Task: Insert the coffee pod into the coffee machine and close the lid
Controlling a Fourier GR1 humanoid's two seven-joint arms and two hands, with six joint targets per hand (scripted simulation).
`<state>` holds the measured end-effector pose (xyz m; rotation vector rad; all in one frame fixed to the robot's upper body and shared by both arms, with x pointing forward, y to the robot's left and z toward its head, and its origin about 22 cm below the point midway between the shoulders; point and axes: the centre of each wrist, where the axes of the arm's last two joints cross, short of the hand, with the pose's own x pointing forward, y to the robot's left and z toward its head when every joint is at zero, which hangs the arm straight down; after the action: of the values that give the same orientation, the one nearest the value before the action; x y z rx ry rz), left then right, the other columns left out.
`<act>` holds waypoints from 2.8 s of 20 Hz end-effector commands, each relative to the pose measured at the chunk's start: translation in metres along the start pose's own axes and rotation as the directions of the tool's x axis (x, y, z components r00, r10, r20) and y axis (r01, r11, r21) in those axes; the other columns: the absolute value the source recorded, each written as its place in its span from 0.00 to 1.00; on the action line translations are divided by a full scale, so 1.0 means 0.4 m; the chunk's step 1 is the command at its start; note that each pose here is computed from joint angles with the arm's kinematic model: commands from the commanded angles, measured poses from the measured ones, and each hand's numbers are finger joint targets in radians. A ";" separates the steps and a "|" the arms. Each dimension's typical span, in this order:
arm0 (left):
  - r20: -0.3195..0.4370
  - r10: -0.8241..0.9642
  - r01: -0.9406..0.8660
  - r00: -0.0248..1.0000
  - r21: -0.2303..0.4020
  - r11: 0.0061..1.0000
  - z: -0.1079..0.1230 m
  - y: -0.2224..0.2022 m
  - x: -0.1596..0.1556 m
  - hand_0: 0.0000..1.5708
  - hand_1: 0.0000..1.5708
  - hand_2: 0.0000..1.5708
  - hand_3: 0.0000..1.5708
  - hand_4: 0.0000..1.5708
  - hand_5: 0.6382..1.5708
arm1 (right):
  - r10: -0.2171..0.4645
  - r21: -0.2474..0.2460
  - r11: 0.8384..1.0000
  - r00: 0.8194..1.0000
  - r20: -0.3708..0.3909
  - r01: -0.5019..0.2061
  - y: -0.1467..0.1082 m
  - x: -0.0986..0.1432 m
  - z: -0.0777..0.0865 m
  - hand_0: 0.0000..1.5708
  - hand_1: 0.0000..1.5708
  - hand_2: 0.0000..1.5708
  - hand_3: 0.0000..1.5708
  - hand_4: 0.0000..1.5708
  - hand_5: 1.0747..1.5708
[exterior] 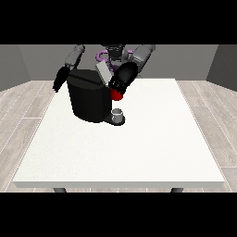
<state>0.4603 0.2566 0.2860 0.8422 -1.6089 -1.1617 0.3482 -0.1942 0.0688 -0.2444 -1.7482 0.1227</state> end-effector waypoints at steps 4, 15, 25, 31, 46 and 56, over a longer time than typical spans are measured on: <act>0.055 0.040 -0.040 0.998 -0.008 0.999 -0.020 -0.076 0.031 0.73 0.73 0.73 0.61 0.00 1.00 | 0.004 -0.018 1.000 0.998 -0.060 -0.006 -0.001 -0.019 0.003 0.00 0.00 0.00 0.00 0.00 1.00; 0.098 -0.042 0.033 0.994 0.097 0.995 -0.012 0.051 0.053 0.78 0.78 0.75 0.56 0.00 1.00 | 0.036 -0.020 0.999 0.999 0.009 -0.036 -0.028 0.007 -0.032 0.00 0.00 0.00 0.00 0.05 1.00; 0.097 -0.136 0.122 0.986 0.141 0.983 0.018 0.070 -0.006 0.00 0.00 0.43 0.34 0.00 1.00 | 0.035 -0.051 0.998 0.999 0.030 -0.033 -0.043 0.011 -0.029 0.00 0.00 0.00 0.00 0.11 1.00; 0.060 -0.113 0.106 0.992 0.108 0.989 0.013 0.020 -0.025 0.00 0.00 0.33 0.28 0.00 1.00 | 0.048 -0.021 0.999 0.997 -0.053 -0.049 -0.033 -0.009 -0.002 0.00 0.00 0.00 0.00 0.07 1.00; 0.066 0.067 -0.058 0.996 -0.135 0.989 0.025 -0.263 -0.038 0.00 0.00 0.11 0.00 0.00 1.00 | 0.015 -0.087 0.995 0.966 -0.258 -0.038 -0.095 -0.220 0.118 0.00 0.00 0.00 0.00 0.00 1.00; -0.040 0.862 -0.863 0.504 -0.026 0.504 0.176 -0.669 -0.092 0.00 0.00 0.00 0.00 0.04 1.00 | -0.005 -0.166 0.983 0.906 -0.423 -0.072 -0.167 -0.338 0.268 0.00 0.00 0.00 0.00 0.00 1.00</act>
<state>0.4320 0.2206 0.0703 0.1036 -1.6906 -0.6661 0.2802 -0.2725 -0.0514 -0.3836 -1.3700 -0.0287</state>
